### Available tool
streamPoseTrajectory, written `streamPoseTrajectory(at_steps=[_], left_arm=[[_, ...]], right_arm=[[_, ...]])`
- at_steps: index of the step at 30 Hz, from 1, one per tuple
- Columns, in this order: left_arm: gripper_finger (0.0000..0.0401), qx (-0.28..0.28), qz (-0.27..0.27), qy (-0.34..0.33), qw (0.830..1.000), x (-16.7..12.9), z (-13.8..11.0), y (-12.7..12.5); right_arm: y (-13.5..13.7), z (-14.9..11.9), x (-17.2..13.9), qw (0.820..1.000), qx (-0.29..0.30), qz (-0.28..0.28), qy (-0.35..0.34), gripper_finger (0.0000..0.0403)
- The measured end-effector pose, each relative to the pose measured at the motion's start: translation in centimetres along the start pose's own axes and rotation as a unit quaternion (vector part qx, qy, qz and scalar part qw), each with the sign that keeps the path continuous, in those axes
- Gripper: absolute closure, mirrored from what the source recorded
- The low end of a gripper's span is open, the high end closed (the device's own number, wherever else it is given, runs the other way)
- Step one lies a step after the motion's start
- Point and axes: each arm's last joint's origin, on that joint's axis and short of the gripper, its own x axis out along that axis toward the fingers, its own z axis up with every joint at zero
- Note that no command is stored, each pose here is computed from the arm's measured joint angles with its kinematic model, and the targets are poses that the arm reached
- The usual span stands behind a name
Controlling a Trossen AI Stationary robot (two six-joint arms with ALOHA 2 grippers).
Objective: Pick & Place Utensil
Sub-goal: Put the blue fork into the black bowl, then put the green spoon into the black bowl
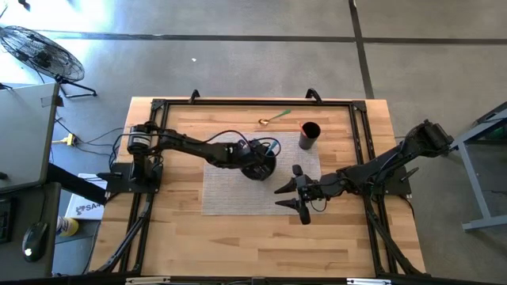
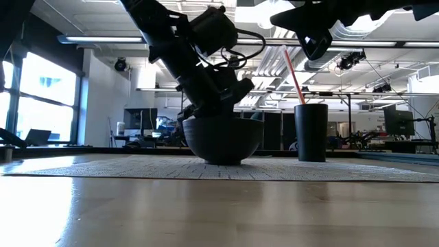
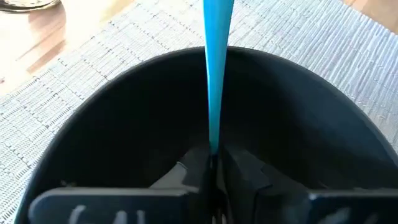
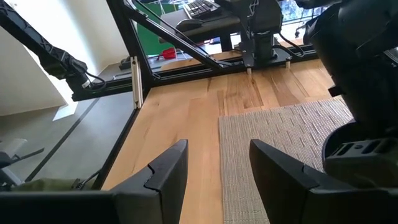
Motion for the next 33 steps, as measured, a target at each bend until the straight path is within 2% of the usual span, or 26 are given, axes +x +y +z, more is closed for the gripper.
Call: streamPoseTrajectory(at_steps=[6,11,15,18,21,25,30,33], left_arm=[[0.0303,0.001,-0.005,0.001,1.0,-0.1,0.2,-0.1],[0.0269,0.007,-0.033,-0.004,0.999,-0.6,1.5,-0.9],[0.0261,0.024,-0.056,-0.007,0.998,-2.0,3.8,-1.9],[0.0261,0.052,-0.031,0.022,0.998,-3.2,4.9,-2.1],[0.0261,0.072,-0.008,0.016,0.997,-4.3,6.3,-2.3],[0.0261,0.084,0.025,0.031,0.996,-4.6,7.9,-0.8],[0.0261,0.031,0.044,0.046,0.997,-3.0,9.9,4.2],[0.0261,0.005,0.057,0.033,0.998,-2.2,11.2,7.2]], right_arm=[[0.0,0.0,0.0,1.0,0.0,0.007,0.002,0.0237],[0.0,0.0,0.0,1.0,0.0,0.007,0.003,0.0237],[0.0,0.0,0.0,1.0,0.015,0.006,0.003,0.0237],[0.0,-0.1,0.0,1.0,0.027,0.005,0.006,0.0237],[0.0,-0.1,0.0,1.0,0.028,0.005,0.006,0.0237],[0.0,-0.1,0.0,1.0,0.028,0.005,0.006,0.0237],[0.0,-0.1,0.0,1.0,0.028,0.003,0.005,0.0237],[0.0,-0.1,0.0,1.0,0.026,0.003,0.005,0.0237]])
